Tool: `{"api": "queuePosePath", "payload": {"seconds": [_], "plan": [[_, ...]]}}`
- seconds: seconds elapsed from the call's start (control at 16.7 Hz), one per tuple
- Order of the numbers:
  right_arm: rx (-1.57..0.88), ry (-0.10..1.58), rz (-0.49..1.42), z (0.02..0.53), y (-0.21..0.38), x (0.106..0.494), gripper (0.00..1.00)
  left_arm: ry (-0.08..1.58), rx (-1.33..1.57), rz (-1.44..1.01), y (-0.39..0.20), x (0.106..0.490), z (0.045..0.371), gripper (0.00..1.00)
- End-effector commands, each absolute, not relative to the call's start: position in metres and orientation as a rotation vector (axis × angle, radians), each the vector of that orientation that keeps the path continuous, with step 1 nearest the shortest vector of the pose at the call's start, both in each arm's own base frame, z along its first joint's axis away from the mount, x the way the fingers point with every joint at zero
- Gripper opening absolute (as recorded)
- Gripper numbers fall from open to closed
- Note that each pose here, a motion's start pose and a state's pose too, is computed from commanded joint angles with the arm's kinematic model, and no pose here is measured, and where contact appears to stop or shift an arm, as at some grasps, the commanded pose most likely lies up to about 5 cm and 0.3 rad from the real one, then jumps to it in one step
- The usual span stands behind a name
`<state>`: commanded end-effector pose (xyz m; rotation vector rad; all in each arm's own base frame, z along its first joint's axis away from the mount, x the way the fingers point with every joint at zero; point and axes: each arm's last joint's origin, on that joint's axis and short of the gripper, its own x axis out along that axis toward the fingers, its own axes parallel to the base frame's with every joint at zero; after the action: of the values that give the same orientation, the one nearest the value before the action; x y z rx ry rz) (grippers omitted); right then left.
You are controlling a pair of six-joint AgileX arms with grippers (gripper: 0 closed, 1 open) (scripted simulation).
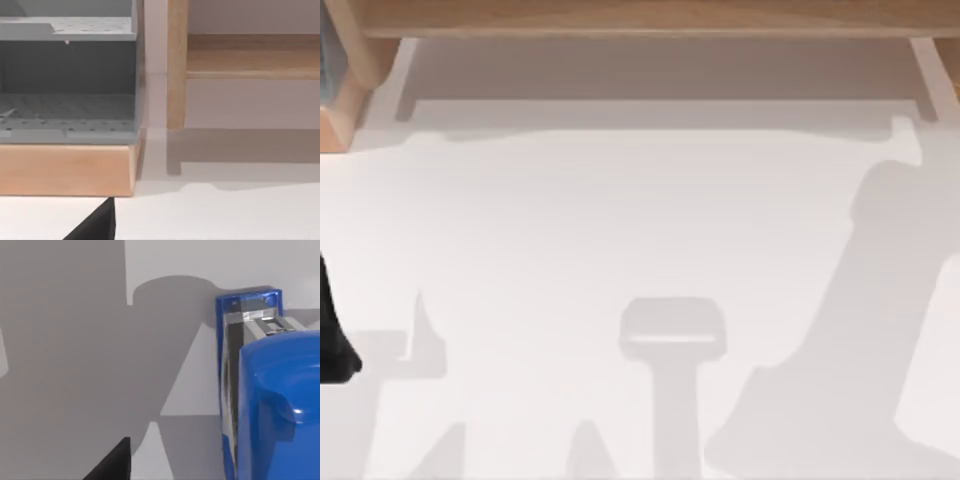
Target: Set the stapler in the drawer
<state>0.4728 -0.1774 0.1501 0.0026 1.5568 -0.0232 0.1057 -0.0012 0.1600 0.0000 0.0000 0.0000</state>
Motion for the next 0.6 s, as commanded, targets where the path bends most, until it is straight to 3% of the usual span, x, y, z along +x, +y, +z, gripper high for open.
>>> {"api": "queuePosePath", "payload": {"seconds": [0.6], "plan": [[-0.038,1.499,-0.002,0.169,-0.176,0.469,1.00,0.000,0.000,0.000,-0.001,0.106,0.160,1.00]]}}
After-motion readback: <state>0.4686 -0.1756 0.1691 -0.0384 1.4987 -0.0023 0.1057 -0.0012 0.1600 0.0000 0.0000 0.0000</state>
